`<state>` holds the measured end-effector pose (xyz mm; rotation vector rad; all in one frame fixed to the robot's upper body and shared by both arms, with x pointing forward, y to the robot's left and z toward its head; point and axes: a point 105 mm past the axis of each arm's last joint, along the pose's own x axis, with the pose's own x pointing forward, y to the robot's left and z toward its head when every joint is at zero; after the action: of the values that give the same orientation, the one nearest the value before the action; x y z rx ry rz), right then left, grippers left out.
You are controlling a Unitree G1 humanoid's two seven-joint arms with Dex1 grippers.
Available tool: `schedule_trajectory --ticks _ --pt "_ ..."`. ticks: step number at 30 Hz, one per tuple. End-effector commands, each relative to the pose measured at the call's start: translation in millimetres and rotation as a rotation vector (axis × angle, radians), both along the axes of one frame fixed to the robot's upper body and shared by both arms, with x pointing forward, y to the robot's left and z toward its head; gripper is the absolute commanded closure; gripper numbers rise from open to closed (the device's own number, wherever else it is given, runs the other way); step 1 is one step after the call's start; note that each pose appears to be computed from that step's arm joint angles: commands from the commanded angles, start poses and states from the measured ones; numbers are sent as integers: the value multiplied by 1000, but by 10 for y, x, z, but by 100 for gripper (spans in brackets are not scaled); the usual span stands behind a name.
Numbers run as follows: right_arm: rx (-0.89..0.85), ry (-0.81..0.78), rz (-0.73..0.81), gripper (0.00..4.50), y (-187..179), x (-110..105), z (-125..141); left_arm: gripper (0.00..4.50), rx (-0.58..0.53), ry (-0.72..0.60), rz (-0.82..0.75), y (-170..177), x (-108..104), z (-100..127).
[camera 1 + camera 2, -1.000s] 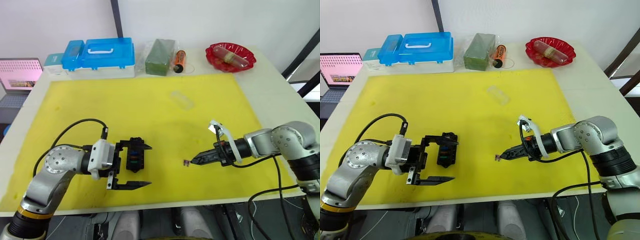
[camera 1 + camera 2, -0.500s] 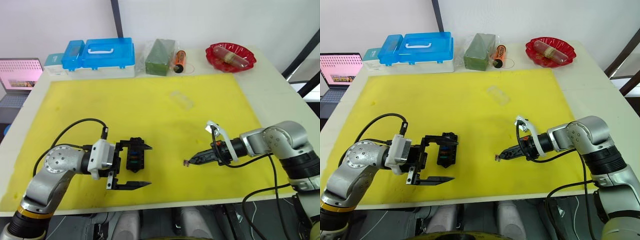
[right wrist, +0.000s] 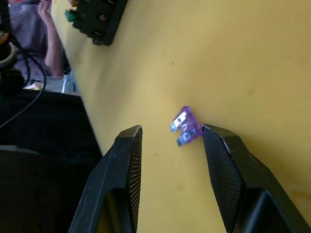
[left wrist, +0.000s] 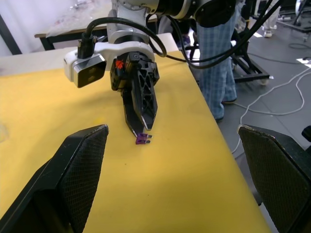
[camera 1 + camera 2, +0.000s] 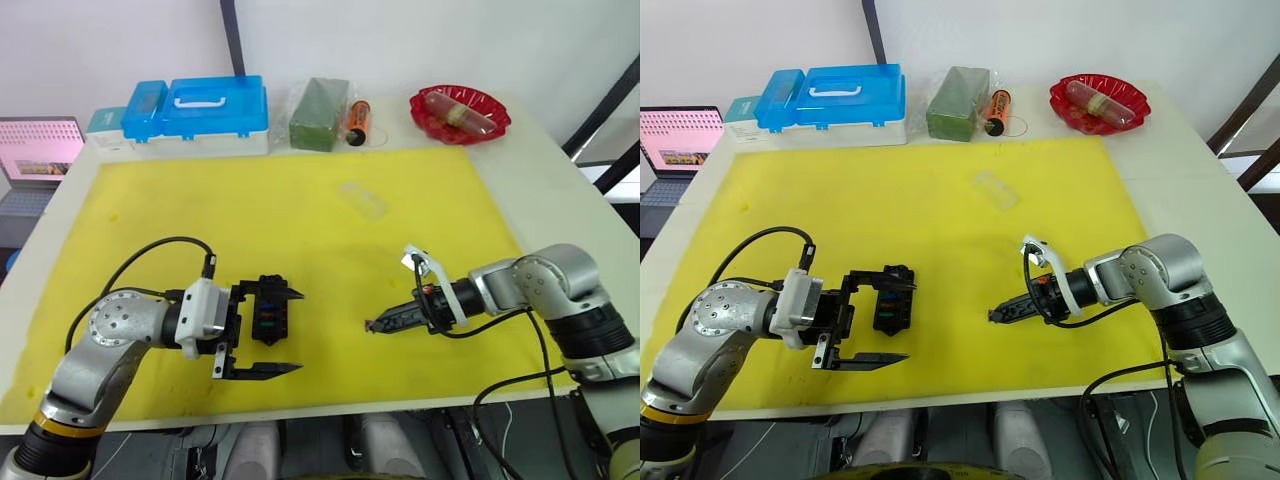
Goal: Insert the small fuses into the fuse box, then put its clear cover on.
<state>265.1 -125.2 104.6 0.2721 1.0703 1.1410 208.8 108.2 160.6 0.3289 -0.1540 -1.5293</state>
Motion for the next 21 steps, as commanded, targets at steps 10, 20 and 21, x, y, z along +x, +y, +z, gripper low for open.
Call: schedule_trajectory --ticks 10,20,21 --pt "-61 -98 44 447 23 -19 -80 0 3 -19 -15 -9 -34 30" --pt "-26 -251 74 447 62 -1 263 0 -7 -23 24 43 -7 40" --pt "-31 -314 106 447 102 0 354 0 -13 -17 45 78 1 53"
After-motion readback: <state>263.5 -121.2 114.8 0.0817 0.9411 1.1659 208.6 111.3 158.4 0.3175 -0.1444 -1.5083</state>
